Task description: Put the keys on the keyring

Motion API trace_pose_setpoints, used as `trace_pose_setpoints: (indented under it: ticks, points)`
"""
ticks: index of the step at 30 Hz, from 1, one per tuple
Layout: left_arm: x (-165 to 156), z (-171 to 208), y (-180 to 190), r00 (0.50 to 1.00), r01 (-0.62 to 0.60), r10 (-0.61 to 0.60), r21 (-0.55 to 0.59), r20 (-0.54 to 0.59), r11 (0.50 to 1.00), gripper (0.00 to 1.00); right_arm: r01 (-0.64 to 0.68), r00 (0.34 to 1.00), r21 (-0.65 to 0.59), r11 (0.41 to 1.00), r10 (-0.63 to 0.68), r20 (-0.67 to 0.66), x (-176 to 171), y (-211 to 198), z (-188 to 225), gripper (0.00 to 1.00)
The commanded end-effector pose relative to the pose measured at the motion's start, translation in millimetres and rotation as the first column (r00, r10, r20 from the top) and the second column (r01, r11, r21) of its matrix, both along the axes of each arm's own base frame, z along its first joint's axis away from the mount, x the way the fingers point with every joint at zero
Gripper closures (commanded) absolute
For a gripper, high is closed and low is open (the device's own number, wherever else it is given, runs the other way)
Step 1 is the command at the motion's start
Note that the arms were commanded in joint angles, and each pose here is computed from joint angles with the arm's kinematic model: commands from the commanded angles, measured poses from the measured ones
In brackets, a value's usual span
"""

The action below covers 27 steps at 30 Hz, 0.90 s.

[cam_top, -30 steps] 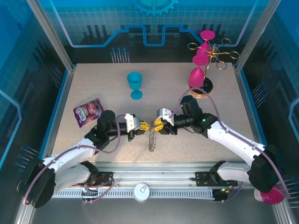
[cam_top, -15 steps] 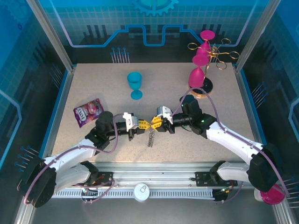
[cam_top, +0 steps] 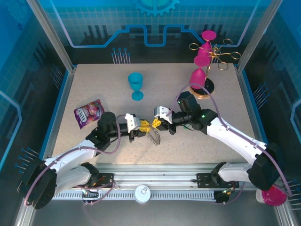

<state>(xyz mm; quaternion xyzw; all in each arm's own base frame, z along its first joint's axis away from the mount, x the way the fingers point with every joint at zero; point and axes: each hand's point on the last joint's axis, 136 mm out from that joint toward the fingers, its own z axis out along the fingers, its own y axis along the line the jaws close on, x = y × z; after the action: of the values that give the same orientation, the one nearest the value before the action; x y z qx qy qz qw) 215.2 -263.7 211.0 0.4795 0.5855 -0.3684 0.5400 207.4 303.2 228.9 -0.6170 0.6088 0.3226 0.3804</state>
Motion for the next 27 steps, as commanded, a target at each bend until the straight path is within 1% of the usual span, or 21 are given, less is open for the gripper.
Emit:
trace_pose_setpoints:
  ticks: [1,4,11,21,23,25,27]
  points:
    - [3,6,1,0.999,-0.012,0.011,0.037,0.034,0.999,0.8,-0.008,1.0,-0.204,0.979,0.01,0.009,-7,-16,-15,1.0]
    - [4,5,1,0.999,-0.013,0.011,0.047,0.036,0.999,0.8,-0.016,0.999,-0.289,0.957,0.027,0.036,-8,-17,-16,1.0]
    - [1,8,0,0.999,0.003,-0.004,0.036,0.032,0.999,0.79,-0.026,0.995,-0.415,0.909,0.065,0.08,-8,-10,-15,1.0]
    - [-6,4,-4,0.999,0.054,-0.054,0.035,-0.006,0.998,0.74,-0.037,0.991,-0.442,0.896,0.089,0.096,-7,8,-11,1.0]
    - [-6,6,-4,0.998,0.056,-0.056,0.032,-0.005,0.998,0.74,-0.047,0.992,-0.43,0.902,0.093,0.088,-9,11,-10,1.0]
    - [-5,8,-5,0.999,0.054,-0.054,0.02,-0.002,0.998,0.75,-0.054,0.992,-0.403,0.913,0.093,0.079,-11,15,-7,1.0]
    - [-5,9,-5,0.998,0.058,-0.058,0.013,0.0,0.998,0.81,-0.061,0.993,-0.386,0.921,0.094,0.069,-13,17,-6,1.0]
